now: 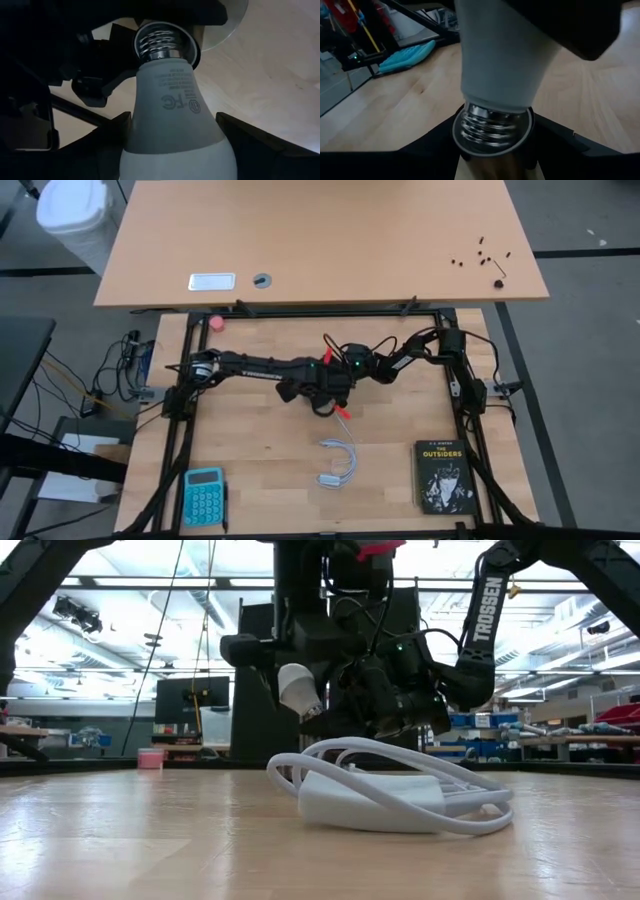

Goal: Screw lightbulb
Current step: Insert the white lightbulb into the silver lamp

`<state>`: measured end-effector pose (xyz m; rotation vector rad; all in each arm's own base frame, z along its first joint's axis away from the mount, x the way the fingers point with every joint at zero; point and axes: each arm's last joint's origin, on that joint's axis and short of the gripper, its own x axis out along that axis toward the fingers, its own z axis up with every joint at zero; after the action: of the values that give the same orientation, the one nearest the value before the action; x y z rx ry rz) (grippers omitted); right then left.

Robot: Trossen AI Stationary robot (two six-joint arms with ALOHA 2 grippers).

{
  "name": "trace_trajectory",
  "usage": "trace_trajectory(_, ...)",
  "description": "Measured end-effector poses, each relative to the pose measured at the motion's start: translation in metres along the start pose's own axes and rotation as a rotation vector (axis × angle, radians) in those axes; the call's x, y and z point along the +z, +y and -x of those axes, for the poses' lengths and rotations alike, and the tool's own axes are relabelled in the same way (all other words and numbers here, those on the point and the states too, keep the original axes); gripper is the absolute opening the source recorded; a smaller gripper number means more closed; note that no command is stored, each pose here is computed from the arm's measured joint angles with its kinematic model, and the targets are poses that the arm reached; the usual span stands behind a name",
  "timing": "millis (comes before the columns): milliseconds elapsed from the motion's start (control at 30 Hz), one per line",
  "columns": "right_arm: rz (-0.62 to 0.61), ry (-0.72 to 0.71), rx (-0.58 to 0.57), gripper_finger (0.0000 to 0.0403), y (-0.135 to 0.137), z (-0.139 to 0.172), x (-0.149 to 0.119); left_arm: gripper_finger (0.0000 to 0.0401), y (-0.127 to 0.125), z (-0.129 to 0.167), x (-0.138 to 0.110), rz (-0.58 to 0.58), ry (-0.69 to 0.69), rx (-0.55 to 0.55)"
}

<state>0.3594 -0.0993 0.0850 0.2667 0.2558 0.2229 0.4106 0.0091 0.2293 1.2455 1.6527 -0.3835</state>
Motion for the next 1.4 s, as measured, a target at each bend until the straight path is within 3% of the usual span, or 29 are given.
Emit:
trace_trajectory(500,-0.026,-0.024,-0.093,0.0227,-0.008,0.004,0.002,0.0292,-0.004,0.008,0.011,-0.058,-0.003,0.041)
trace_trajectory(867,-0.021,-0.029,-0.048,0.0227,0.002,-0.002,0.002,0.0291,0.002,0.008,0.012,-0.072,-0.032,0.078)
trace_trajectory(1167,-0.055,-0.033,-0.046,0.0227,0.001,-0.001,0.002,0.0291,0.002,0.007,0.011,-0.203,-0.012,0.082)
trace_trajectory(1400,-0.079,-0.039,-0.055,0.0227,-0.002,0.0,0.003,0.0291,0.002,0.007,0.011,-0.229,-0.021,0.079)
